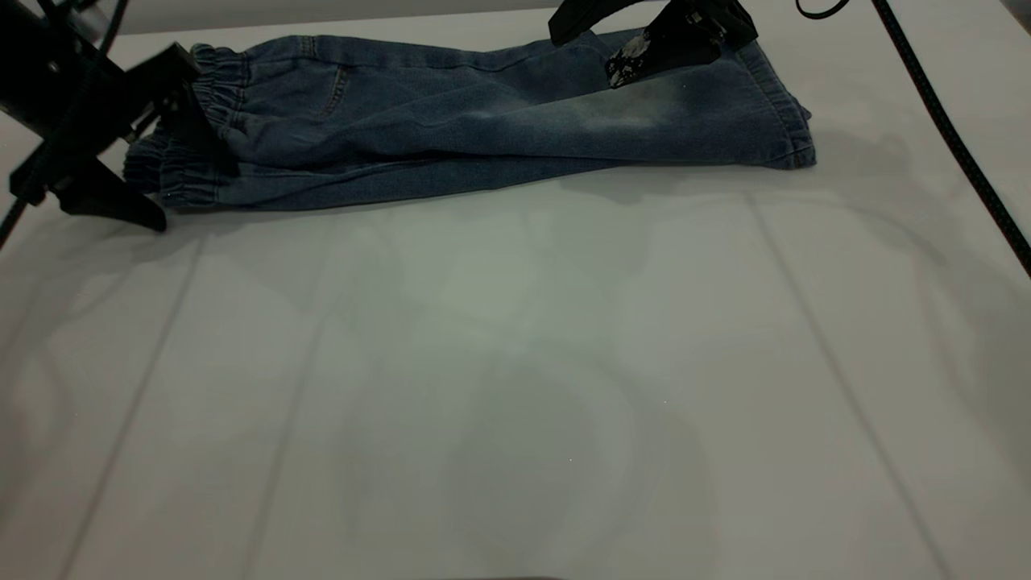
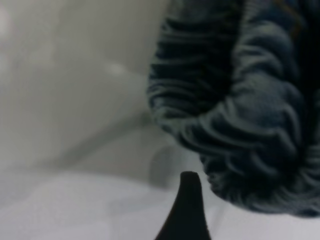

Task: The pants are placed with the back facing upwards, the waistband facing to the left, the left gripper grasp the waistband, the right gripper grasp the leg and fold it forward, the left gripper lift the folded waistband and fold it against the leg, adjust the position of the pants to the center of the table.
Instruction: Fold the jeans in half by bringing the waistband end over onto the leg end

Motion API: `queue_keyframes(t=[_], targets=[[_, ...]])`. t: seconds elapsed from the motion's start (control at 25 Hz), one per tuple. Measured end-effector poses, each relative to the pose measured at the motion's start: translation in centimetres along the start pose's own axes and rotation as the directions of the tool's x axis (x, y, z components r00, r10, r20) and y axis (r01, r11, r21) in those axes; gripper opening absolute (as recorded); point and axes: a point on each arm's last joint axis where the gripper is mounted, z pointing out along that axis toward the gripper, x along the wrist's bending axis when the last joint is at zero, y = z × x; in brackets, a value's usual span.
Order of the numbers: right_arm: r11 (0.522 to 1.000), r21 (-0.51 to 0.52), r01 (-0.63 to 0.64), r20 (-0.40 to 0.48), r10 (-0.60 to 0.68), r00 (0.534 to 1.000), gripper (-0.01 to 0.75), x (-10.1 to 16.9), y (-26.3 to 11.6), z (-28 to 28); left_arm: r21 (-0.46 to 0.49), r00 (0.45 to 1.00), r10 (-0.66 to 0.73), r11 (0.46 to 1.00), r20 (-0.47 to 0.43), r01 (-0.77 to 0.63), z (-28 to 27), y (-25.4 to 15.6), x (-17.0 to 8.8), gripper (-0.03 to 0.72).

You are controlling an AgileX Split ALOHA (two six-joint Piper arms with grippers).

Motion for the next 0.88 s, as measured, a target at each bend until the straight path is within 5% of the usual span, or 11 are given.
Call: queue_keyframes(t=[0.44, 0.56, 0.72, 0.88], targets=[[1.000, -0.007, 0.000, 0.007, 0.000, 1.000, 0.467, -0.1, 0.1, 0.0, -0.063, 0.999, -0.045, 0.997, 0.022, 0.046, 0.9, 0.4, 0.2, 0.554], [1.000, -0.018, -0.005, 0.008, 0.005, 1.000, 0.467, -0.1, 0.2, 0.0, -0.077, 0.999, -0.048, 0.996, 0.020, 0.049, 1.0, 0.5, 0.3, 0.434], [0.999, -0.043, -0.016, 0.000, 0.016, 1.000, 0.467, 0.5, 0.3, 0.5, -0.078, 0.999, -0.049, 0.996, 0.020, 0.050, 1.0, 0.6, 0.3, 0.139], [0.998, -0.064, 0.004, 0.051, -0.001, 0.999, 0.467, 2.1, 0.4, 2.2, -0.082, 1.000, -0.021, 0.996, 0.018, 0.022, 0.5, 0.7, 0.1, 0.097]])
